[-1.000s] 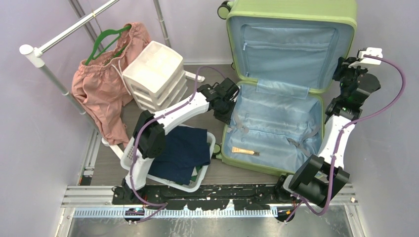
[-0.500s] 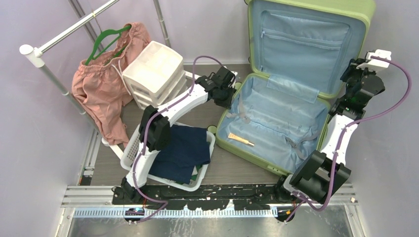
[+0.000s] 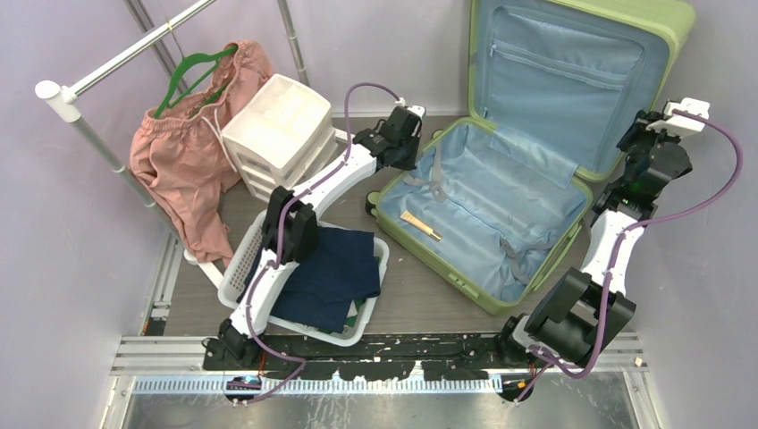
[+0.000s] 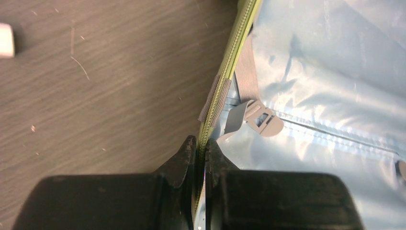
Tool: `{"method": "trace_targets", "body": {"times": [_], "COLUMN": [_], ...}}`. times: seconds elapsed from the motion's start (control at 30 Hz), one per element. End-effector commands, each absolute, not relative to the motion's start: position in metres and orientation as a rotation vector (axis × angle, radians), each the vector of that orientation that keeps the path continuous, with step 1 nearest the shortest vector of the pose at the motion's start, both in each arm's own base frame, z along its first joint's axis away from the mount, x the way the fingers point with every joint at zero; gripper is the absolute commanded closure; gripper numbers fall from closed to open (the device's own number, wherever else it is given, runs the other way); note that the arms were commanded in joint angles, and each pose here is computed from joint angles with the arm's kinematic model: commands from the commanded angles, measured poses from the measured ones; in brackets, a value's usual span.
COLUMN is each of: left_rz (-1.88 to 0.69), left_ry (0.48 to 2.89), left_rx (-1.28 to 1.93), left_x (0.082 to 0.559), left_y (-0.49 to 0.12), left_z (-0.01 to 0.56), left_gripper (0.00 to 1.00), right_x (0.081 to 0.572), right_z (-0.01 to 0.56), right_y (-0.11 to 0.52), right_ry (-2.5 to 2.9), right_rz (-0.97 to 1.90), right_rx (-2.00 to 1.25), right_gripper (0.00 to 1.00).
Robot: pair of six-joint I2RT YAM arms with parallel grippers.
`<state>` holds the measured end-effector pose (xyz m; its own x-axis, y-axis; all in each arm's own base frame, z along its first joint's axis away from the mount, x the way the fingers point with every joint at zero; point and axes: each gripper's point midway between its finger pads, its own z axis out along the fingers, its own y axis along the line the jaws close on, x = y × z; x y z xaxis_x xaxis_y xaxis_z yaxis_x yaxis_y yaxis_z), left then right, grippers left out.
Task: Open, take out, and arrange the luggage
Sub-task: Adjust the luggage at the center of the board.
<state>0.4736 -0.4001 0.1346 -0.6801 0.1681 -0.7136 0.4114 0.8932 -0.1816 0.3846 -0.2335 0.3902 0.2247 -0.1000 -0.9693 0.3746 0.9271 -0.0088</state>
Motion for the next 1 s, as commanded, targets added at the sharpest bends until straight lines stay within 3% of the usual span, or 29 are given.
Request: {"method": "trace_targets", "body": {"times": [0.0,0.4,0.67,0.8,0.97], "left_rz": [-0.344,-0.382,-0.425,-0.461,-0.508], "left_ry": [1.995,1.846,1.824,1.816,1.824], "left_rx": [0.162,0.131,0.146,0.144,0.155], "left_x": [0.558,0.590,0.594,0.594,0.585], "left_y": [-0.375,-0.380,-0.384,-0.386,-0.390], "left_z": [0.206,0.234,0.232,0.237,0.247], "left_gripper": [1.00,1.00,1.00,0.89,0.72], "right_x": [0.375,0.375,0.379,0.384,0.384], "right_z": [0.428,0.393,0.373,0.371,0.380], "right_y": [-0.215,-0.232,-0.244,-0.246,-0.246], "right_ry": [1.169,1.236,1.275,1.282,1.269], "right_rz": [-0.267,-0.280,-0.304,-0.291,-0.292], "right_rx": [0.230,0.358,0.411,0.416,0.405], "right_gripper": [0.99,0.96,0.78,0.68,0.48]}}
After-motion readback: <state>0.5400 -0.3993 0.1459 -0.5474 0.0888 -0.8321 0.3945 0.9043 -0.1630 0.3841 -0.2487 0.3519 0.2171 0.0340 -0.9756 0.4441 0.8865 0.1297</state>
